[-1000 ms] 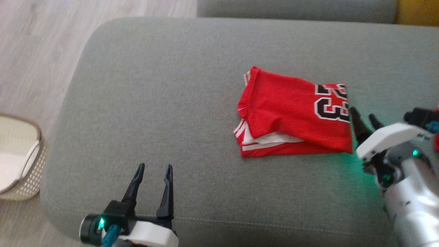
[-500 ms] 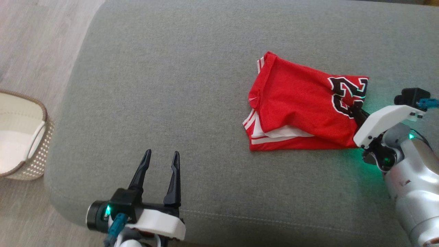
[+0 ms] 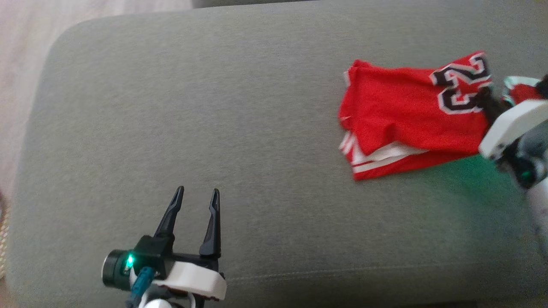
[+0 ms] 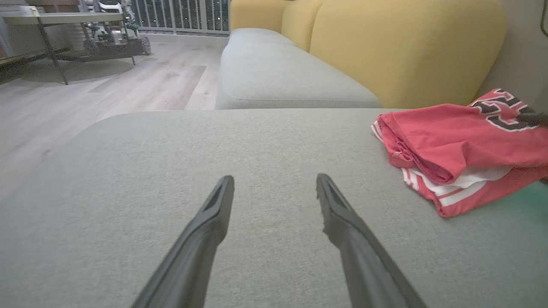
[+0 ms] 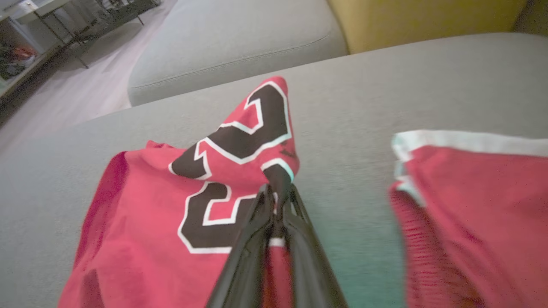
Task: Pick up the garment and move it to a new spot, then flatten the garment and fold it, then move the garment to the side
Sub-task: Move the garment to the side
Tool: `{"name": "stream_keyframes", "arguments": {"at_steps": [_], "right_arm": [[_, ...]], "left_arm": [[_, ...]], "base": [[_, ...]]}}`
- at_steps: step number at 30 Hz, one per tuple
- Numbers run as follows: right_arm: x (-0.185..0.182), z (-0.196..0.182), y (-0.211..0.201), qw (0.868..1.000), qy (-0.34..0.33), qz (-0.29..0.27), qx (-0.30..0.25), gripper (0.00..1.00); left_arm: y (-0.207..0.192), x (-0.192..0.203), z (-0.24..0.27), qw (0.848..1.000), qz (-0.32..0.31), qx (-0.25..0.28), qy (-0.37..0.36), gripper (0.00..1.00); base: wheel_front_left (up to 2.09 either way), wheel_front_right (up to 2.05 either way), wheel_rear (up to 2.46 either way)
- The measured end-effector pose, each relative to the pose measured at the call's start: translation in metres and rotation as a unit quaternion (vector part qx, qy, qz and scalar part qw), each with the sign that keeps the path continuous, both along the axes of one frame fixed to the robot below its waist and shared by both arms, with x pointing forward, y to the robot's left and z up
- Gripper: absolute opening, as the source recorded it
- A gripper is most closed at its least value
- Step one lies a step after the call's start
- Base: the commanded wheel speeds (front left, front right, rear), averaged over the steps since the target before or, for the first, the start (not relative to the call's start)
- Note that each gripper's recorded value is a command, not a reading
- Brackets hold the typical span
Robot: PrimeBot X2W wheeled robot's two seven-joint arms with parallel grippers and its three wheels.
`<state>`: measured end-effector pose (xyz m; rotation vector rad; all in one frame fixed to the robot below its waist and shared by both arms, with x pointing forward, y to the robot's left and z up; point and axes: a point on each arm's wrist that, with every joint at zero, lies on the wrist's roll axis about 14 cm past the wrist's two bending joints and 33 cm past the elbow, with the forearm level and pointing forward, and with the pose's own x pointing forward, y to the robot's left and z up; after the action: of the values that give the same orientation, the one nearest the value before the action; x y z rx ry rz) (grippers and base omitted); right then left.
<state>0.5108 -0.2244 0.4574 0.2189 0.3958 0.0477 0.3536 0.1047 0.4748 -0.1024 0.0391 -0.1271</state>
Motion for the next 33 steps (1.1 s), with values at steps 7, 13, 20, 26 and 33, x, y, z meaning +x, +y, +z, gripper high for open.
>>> {"name": "stream_keyframes", "arguments": {"at_steps": [7, 13, 20, 26, 33], "right_arm": [[-0.008, 0.056, -0.089, 0.995, -0.029, -0.066, -0.064, 0.00], [-0.018, 0.071, -0.133, 0.990, -0.014, -0.101, -0.099, 0.00], [-0.016, 0.071, -0.165, 0.980, -0.008, -0.138, -0.141, 1.00], [-0.011, 0.076, -0.160, 0.969, -0.040, -0.135, -0.203, 1.00], [-0.022, 0.060, -0.072, 0.978, -0.094, -0.062, -0.177, 1.00]], "left_arm": [[-0.030, 0.008, 0.000, 0.999, -0.050, -0.008, -0.002, 1.00], [-0.037, 0.012, -0.005, 0.998, -0.063, -0.008, 0.004, 1.00], [-0.035, 0.022, -0.009, 0.998, -0.061, -0.009, 0.007, 1.00], [-0.029, 0.023, -0.007, 0.999, -0.051, -0.007, 0.004, 1.00], [-0.021, 0.019, 0.006, 0.999, -0.032, -0.011, -0.013, 1.00]], "base": [[0.00, 0.00, 0.00], [0.00, 0.00, 0.00], [0.00, 0.00, 0.00], [0.00, 0.00, 0.00], [0.00, 0.00, 0.00]]}}
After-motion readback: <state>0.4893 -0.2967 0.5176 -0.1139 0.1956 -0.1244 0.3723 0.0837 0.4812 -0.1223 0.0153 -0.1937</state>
